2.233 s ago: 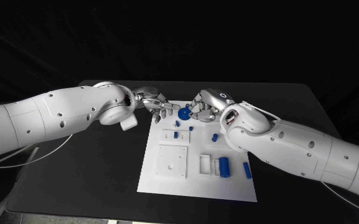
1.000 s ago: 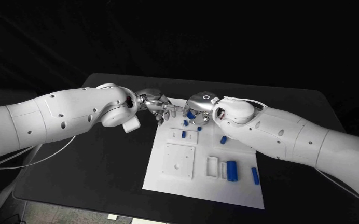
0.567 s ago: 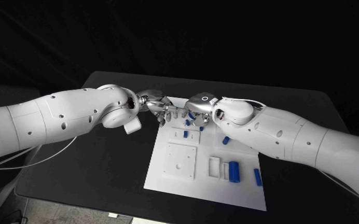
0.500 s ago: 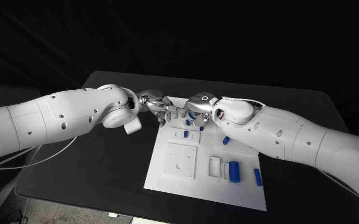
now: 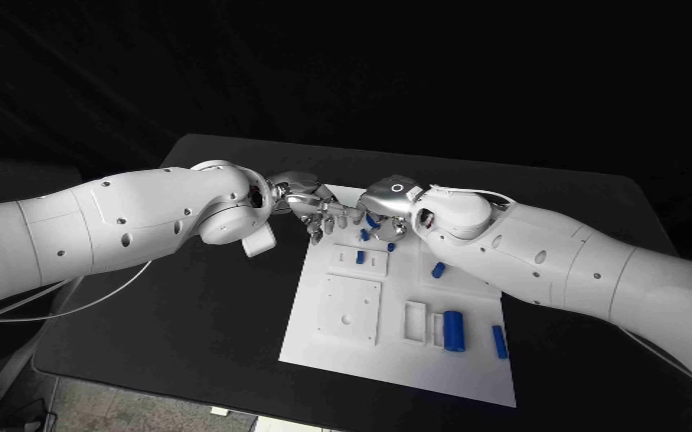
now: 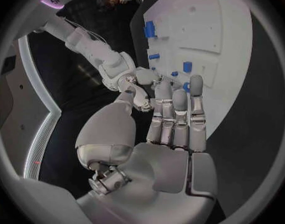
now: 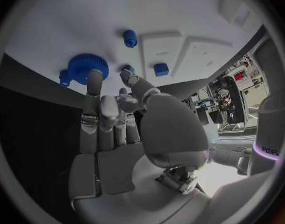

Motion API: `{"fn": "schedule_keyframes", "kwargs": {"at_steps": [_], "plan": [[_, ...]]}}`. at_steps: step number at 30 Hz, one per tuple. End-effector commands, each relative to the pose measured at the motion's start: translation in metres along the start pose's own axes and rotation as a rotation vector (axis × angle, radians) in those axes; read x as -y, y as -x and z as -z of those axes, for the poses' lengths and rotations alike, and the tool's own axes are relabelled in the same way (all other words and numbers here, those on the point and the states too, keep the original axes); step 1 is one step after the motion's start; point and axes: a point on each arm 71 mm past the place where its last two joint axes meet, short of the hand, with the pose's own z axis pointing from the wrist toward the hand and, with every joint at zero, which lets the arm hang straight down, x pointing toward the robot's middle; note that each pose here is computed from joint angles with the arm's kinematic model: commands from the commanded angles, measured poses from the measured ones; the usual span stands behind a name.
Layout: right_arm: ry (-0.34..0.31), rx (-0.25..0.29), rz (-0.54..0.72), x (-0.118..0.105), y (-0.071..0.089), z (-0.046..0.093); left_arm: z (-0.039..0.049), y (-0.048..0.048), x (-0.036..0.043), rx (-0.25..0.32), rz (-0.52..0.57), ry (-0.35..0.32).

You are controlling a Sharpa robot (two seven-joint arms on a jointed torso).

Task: Assemble the parts on the task board

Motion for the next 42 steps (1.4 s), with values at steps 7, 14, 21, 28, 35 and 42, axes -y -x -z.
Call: {"fn": "schedule_keyframes", "kwargs": {"at_steps": [7,14,21,28,35,42], "plan": [[0.011,-0.022,0.032,0.0017,-0.0026,0.0008,0.0006,-0.0010,0.0039,-0.021,0.004,-0.017],[0.023,-0.018,0.032,-0.0016,-0.0022,-0.0012,0.0006,-0.0012,0.0050,-0.024,0.003,-0.018],[0.026,-0.023,0.034,-0.0020,-0.0032,-0.0022,0.0008,-0.0017,0.0070,-0.028,0.001,-0.021],[0.027,-0.031,0.035,-0.0023,-0.0048,-0.0027,0.0012,-0.0026,0.0100,-0.032,-0.002,-0.027],[0.031,-0.041,0.036,-0.0029,-0.0065,-0.0030,0.0014,-0.0037,0.0118,-0.037,-0.003,-0.031],[0.034,-0.042,0.033,-0.0033,-0.0073,-0.0032,0.0013,-0.0039,0.0124,-0.039,-0.004,-0.032]]}}
